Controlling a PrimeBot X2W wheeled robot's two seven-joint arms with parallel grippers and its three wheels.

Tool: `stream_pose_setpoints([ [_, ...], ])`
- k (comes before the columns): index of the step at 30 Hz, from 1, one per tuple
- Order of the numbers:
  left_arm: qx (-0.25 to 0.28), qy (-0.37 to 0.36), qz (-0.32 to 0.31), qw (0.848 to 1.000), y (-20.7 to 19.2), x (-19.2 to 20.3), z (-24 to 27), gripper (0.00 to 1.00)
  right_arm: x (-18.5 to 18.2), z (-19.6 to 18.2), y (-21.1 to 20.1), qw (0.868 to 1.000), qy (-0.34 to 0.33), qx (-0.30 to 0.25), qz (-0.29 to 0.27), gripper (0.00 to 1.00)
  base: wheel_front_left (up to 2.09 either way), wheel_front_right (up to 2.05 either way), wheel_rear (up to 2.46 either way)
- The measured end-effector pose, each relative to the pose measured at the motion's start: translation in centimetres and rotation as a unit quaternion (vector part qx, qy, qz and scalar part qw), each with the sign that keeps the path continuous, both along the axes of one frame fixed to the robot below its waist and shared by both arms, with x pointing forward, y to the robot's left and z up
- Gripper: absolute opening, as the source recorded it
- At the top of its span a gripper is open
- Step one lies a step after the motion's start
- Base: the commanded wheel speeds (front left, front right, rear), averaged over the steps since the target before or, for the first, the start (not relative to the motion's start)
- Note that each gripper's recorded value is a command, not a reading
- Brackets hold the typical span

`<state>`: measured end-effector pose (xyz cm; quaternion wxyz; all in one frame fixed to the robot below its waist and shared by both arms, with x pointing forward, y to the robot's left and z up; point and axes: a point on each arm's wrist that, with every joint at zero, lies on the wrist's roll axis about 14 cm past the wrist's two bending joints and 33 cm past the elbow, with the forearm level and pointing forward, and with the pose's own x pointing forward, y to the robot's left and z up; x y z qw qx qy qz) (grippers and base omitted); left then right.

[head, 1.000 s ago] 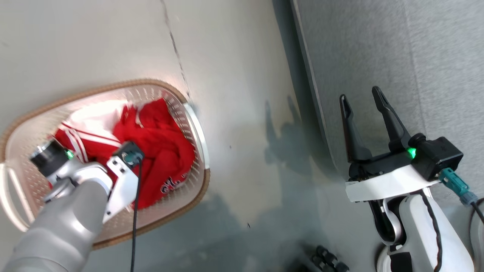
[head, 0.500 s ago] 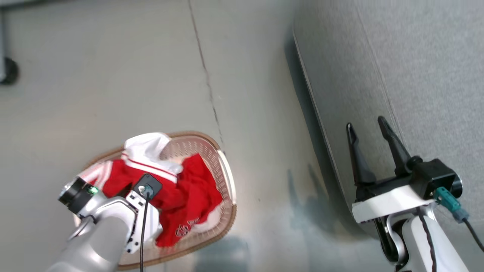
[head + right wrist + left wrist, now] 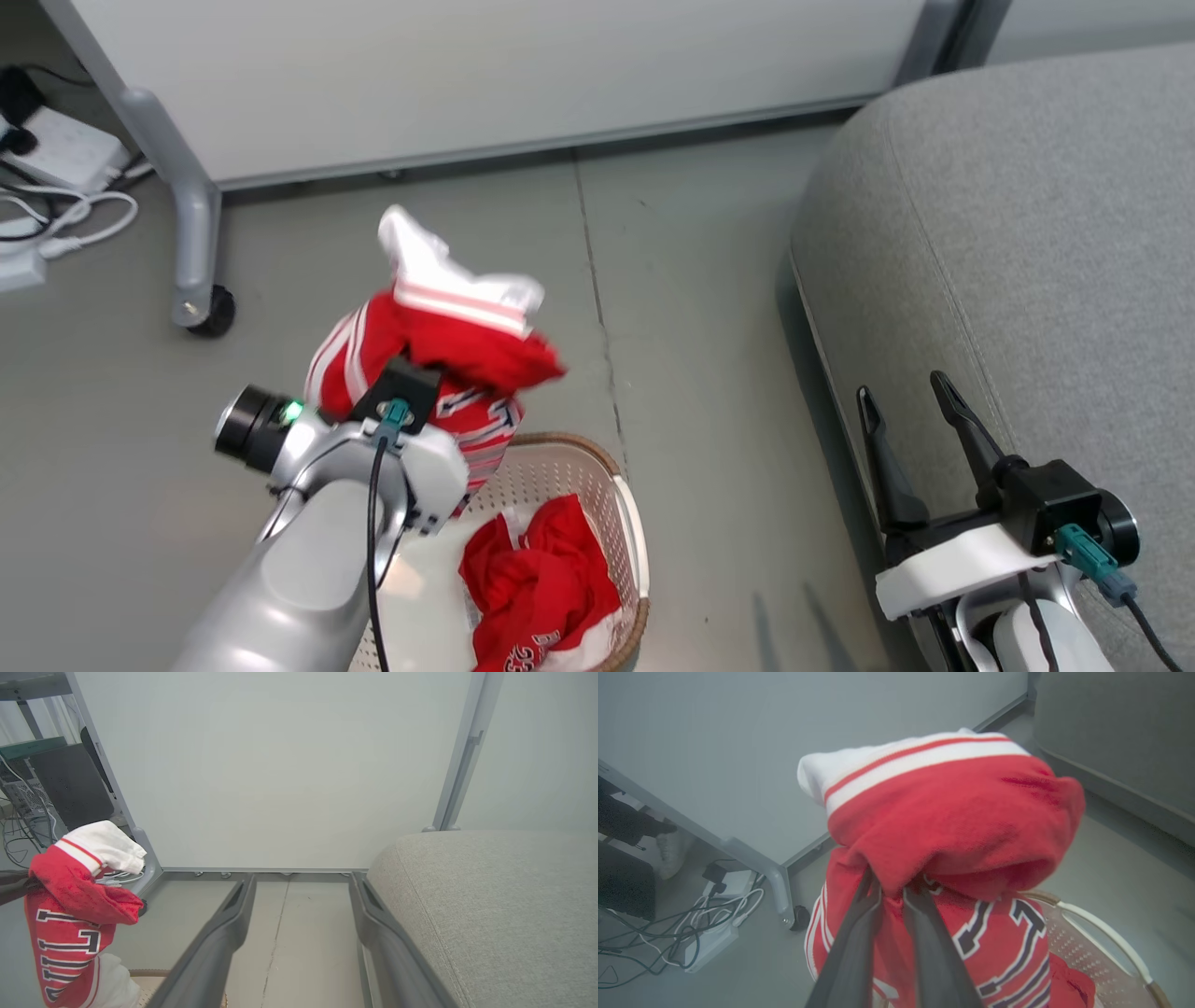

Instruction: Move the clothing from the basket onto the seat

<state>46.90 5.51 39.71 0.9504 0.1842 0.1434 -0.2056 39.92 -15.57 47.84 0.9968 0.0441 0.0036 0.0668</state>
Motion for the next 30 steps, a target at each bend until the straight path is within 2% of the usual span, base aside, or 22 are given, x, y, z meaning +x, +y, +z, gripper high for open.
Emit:
stream_pose_setpoints([
  [6, -0.083, -0.135, 0.03, 0.987, 0.0, 0.3, 9.1, 0.0, -1.0, 1.4, 0.7, 1.0, -0.019, 0.001, 0.01, 1.0, 0.0, 0.0, 0.0],
  [12, -0.129, -0.245, 0.041, 0.96, 0.6, -0.7, 16.3, 0.0, -1.4, 1.9, 1.2, 0.999, -0.027, 0.001, 0.019, 1.0, 0.0, 0.0, 0.0],
  [16, -0.164, -0.314, 0.036, 0.934, 0.3, -2.0, 21.4, 0.0, -1.7, 2.0, 1.6, 0.999, -0.029, 0.001, 0.024, 1.0, 0.0, 0.0, 0.0],
  [26, -0.274, -0.395, 0.009, 0.877, -0.8, -6.5, 29.2, 0.0, -2.5, 2.3, 1.8, 0.999, -0.033, -0.002, 0.028, 1.0, 0.0, 0.0, 0.0],
  [30, -0.303, -0.395, -0.017, 0.867, -1.9, -7.8, 30.2, 0.0, -2.6, 2.5, 1.6, 0.999, -0.036, -0.003, 0.026, 1.0, 0.0, 0.0, 0.0],
])
